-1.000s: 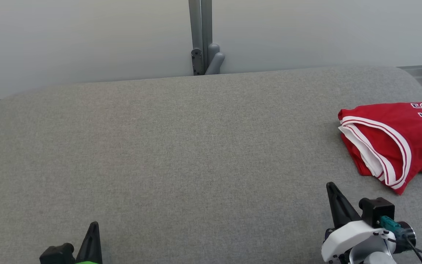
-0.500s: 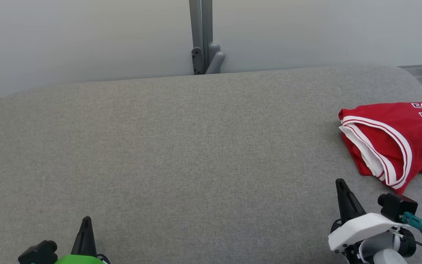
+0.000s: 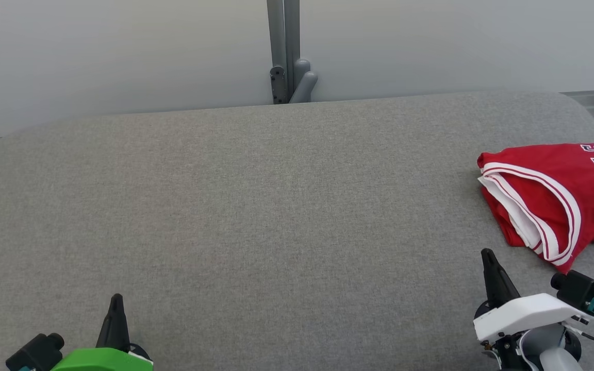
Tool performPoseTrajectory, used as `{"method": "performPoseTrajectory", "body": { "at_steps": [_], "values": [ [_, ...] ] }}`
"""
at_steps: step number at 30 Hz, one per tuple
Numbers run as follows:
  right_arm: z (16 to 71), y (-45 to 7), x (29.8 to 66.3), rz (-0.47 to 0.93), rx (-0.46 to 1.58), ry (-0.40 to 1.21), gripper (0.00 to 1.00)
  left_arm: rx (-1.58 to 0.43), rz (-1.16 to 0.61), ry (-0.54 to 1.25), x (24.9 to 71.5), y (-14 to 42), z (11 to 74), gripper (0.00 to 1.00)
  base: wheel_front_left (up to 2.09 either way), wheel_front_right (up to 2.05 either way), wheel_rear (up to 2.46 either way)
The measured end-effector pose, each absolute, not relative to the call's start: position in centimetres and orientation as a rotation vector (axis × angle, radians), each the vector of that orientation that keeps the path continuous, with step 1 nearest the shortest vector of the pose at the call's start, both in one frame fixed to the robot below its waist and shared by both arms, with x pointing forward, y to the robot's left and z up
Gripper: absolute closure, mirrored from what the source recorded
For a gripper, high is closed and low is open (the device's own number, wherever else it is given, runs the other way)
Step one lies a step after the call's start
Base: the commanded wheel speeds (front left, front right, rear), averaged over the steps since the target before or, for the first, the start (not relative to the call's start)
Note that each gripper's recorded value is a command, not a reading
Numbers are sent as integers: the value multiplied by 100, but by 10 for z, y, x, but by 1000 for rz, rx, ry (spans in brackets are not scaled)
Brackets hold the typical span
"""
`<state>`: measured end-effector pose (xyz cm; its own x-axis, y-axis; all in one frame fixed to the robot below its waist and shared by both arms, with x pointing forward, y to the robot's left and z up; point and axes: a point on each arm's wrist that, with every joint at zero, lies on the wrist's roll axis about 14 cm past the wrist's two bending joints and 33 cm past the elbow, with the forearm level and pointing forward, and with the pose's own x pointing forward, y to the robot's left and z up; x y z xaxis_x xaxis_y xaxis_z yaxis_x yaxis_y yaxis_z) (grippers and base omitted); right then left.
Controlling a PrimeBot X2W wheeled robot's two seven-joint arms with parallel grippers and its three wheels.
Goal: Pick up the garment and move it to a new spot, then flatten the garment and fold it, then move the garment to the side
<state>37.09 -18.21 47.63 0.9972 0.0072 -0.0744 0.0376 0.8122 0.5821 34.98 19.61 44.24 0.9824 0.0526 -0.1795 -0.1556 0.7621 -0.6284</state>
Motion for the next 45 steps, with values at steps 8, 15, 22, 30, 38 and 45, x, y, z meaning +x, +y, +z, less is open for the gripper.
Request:
{"method": "performPoseTrajectory", "body": {
  "at_steps": [8,15,22,30,38,45],
  "values": [
    [478,-185,372,-30,725,74,100,-793,120,143,354,197,447,100,0,0,0],
    [479,-188,373,-42,824,73,100,-879,123,133,357,198,452,100,0,0,0],
    [481,-190,374,-50,926,70,100,-977,122,120,360,198,457,100,0,0,0],
    [482,-192,375,-53,1021,67,100,-1062,116,107,363,199,462,100,0,0,0],
    [485,-193,376,-54,1110,61,100,-1151,108,90,367,199,469,100,0,0,0],
    [487,-194,377,-53,1183,56,100,-1217,99,81,369,199,473,100,0,0,0]
  ]
}}
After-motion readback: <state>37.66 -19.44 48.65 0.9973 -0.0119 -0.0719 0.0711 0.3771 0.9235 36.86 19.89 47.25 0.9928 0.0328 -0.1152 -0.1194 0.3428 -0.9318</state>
